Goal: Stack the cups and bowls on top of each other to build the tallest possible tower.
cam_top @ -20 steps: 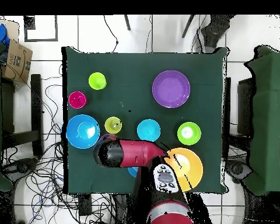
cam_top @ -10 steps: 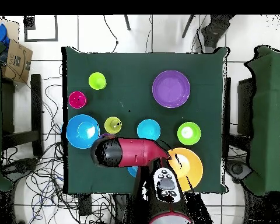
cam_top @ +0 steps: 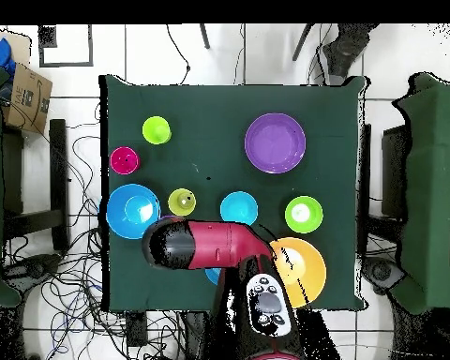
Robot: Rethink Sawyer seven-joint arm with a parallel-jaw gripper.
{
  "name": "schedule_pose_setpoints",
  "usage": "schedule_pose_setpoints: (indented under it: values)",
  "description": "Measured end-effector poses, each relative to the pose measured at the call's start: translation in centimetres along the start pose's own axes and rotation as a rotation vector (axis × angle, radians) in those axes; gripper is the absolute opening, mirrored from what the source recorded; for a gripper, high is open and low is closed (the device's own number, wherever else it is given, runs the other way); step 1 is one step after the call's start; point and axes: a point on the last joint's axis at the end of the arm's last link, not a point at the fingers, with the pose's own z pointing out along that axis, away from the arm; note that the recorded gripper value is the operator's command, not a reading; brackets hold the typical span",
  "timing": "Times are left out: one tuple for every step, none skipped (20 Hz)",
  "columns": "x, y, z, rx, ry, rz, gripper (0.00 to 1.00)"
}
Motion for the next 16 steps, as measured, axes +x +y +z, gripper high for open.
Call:
schedule_pose_setpoints:
  values:
    - [-0.02,0.00,-0.07,0.000,-0.001,0.000,0.00]
    - [-0.05,0.00,-0.12,0.000,-0.002,0.000,0.00]
    - [-0.07,0.00,-0.18,0.000,-0.004,0.000,0.00]
    - [-0.10,0.00,-0.24,0.000,-0.005,0.000,0.00]
    - [-0.16,0.01,-0.37,0.000,-0.008,0.000,0.00]
    - [-0.17,0.01,-0.40,0.000,-0.009,0.000,0.00]
    - [-0.16,0.01,-0.40,0.000,-0.009,0.000,0.00]
    - [-0.16,0.01,-0.39,0.000,-0.009,0.000,0.00]
    - [-0.16,0.01,-0.39,0.000,-0.009,0.000,0.00]
    - [-0.16,0.01,-0.39,0.000,-0.009,0.000,0.00]
    - [-0.16,0.01,-0.39,0.000,-0.009,0.000,0.00]
    - [-0.16,0.01,-0.39,0.000,-0.009,0.000,0.00]
    - [-0.16,0.01,-0.39,0.000,-0.009,0.000,0.00]
    - [-0.16,0.02,-0.39,0.000,-0.009,0.000,0.00]
    - [-0.15,0.03,-0.39,0.000,-0.009,-0.001,0.00]
    - [-0.14,0.05,-0.39,0.000,-0.009,-0.001,0.00]
